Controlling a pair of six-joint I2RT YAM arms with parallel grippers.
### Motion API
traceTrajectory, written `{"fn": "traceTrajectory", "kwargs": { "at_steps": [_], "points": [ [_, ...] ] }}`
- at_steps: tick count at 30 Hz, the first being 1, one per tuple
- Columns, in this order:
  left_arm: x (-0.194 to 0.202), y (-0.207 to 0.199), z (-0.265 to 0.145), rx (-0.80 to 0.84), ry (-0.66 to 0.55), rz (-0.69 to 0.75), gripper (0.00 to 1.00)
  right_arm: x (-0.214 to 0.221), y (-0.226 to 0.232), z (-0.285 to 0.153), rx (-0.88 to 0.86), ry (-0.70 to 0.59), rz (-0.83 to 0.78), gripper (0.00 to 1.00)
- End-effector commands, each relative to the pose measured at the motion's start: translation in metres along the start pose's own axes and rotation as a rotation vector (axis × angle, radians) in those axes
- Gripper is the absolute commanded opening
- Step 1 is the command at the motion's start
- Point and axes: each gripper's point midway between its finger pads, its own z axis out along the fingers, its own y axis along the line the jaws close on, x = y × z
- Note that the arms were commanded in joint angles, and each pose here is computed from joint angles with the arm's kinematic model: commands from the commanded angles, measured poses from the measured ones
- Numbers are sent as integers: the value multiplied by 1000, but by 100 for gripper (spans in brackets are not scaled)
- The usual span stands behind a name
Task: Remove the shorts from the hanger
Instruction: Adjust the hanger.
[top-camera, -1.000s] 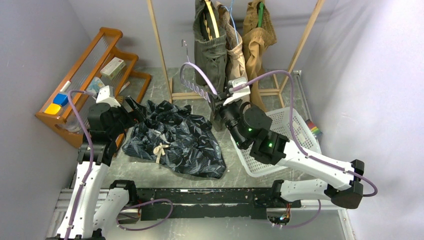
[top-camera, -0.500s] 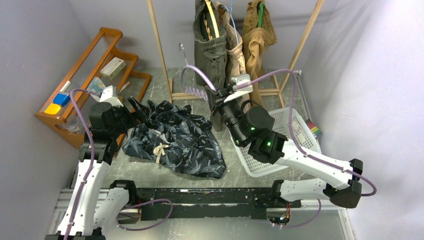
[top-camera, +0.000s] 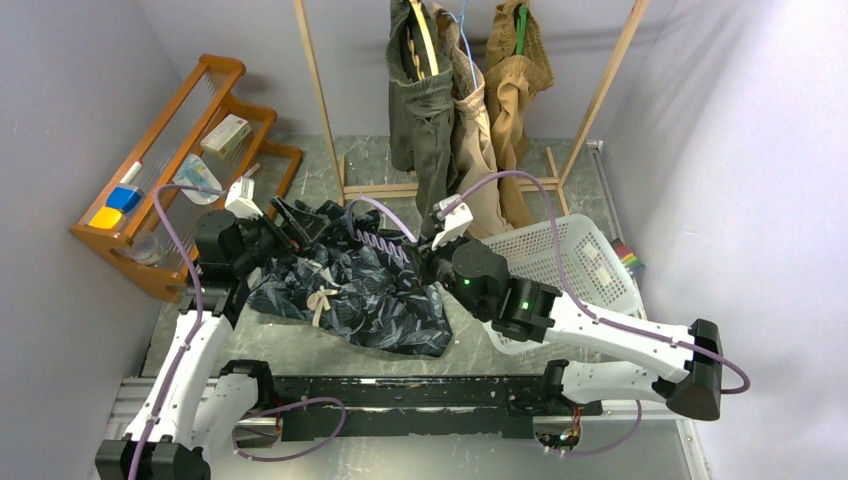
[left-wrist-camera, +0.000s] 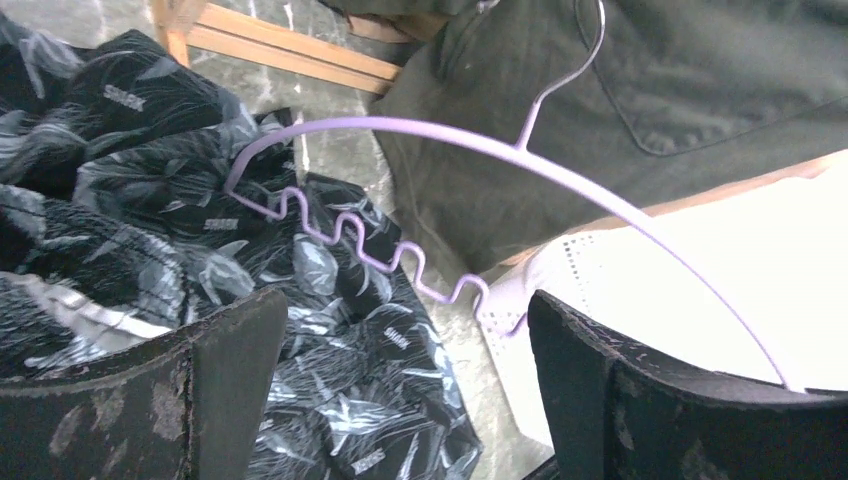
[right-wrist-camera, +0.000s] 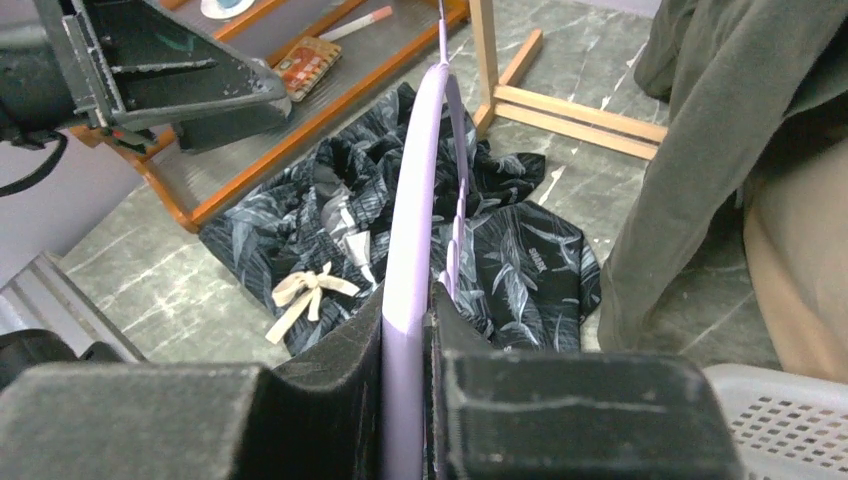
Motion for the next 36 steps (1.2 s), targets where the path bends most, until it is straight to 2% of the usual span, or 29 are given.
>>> {"fn": "traceTrajectory", "kwargs": {
  "at_steps": [1,9,15,19,23,36],
  "points": [
    [-11,-29,5,150,-36,-88,93,19,0,-15,-21,114,16,0],
    [-3,-50,0,255,-29,-184,93,33,-5,-25,-5,171,56,0],
    [-4,-54,9,237,-67,-277,93,30,-12,-27,31,157,83,0],
    [8,-60,26,204,-15,-307,93,33,-8,-26,23,178,89,0],
    [38,-72,38,241,72,-343,91,37,-7,-25,19,186,84,0],
    [51,-93,25,328,83,-359,93,45,-10,-36,-23,189,60,0]
  ]
}}
